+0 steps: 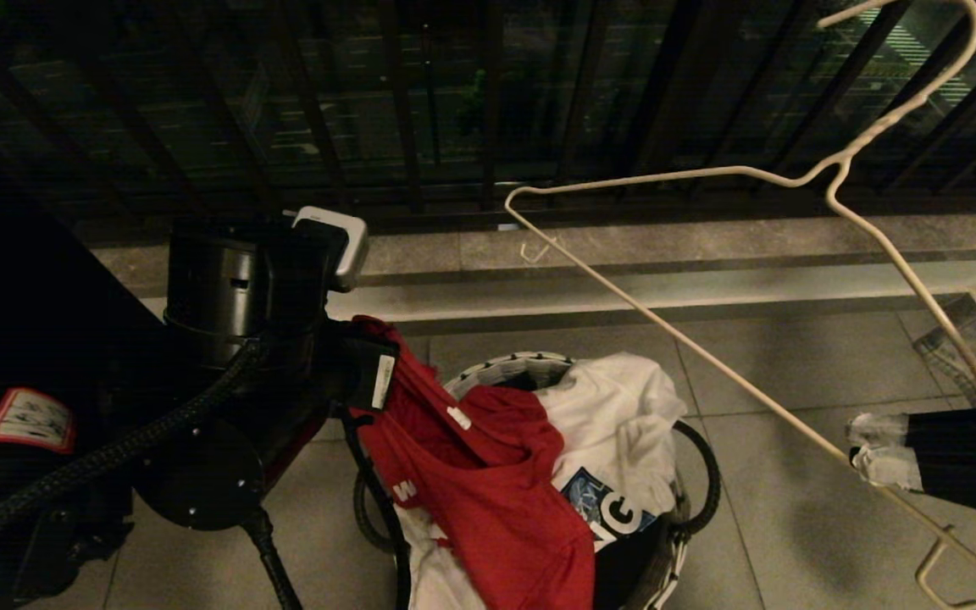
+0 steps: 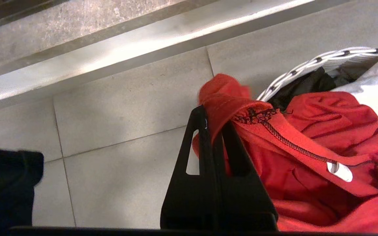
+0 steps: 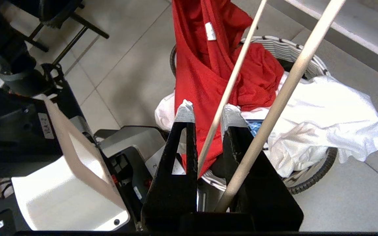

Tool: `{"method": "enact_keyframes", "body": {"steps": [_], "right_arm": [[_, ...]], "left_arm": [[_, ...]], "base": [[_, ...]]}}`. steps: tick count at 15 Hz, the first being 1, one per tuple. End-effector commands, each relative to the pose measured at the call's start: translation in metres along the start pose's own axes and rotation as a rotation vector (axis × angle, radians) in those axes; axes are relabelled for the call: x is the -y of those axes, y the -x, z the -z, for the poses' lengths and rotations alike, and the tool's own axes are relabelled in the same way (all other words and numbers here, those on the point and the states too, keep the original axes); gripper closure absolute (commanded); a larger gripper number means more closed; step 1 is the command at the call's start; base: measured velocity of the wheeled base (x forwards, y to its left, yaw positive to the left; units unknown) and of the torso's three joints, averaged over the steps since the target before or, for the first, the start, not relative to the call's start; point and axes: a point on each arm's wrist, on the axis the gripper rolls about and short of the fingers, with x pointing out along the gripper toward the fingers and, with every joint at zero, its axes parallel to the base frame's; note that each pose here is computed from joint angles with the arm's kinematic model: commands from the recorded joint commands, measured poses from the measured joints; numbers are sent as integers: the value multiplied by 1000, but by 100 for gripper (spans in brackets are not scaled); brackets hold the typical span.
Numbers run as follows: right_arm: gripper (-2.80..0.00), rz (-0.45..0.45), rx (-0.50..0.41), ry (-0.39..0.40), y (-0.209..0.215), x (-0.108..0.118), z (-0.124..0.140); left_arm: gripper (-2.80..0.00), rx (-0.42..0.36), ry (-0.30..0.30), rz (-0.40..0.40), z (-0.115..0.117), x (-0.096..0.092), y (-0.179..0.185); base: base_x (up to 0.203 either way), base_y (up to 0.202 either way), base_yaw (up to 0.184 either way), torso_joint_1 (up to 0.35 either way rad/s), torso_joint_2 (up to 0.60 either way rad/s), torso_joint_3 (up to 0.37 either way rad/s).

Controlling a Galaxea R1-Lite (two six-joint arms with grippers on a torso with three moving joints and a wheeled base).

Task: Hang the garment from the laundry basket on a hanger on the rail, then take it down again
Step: Pick up clothes from the basket, then hang the clothes on the clothes rack

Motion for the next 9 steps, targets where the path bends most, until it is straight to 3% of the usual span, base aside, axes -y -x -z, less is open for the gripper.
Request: {"method": "enact_keyframes", "body": {"steps": [1, 9], "right_arm": [[0, -22, 3, 10, 1, -4, 0], [0, -32, 45, 38, 12, -12, -3]], "left_arm": [[0, 11, 3, -2, -4, 0, 0], [0, 0, -7, -8, -2, -2, -5]], "base": [[0, 0, 0, 0, 0, 0], [0, 0, 0, 0, 0, 0]]}}
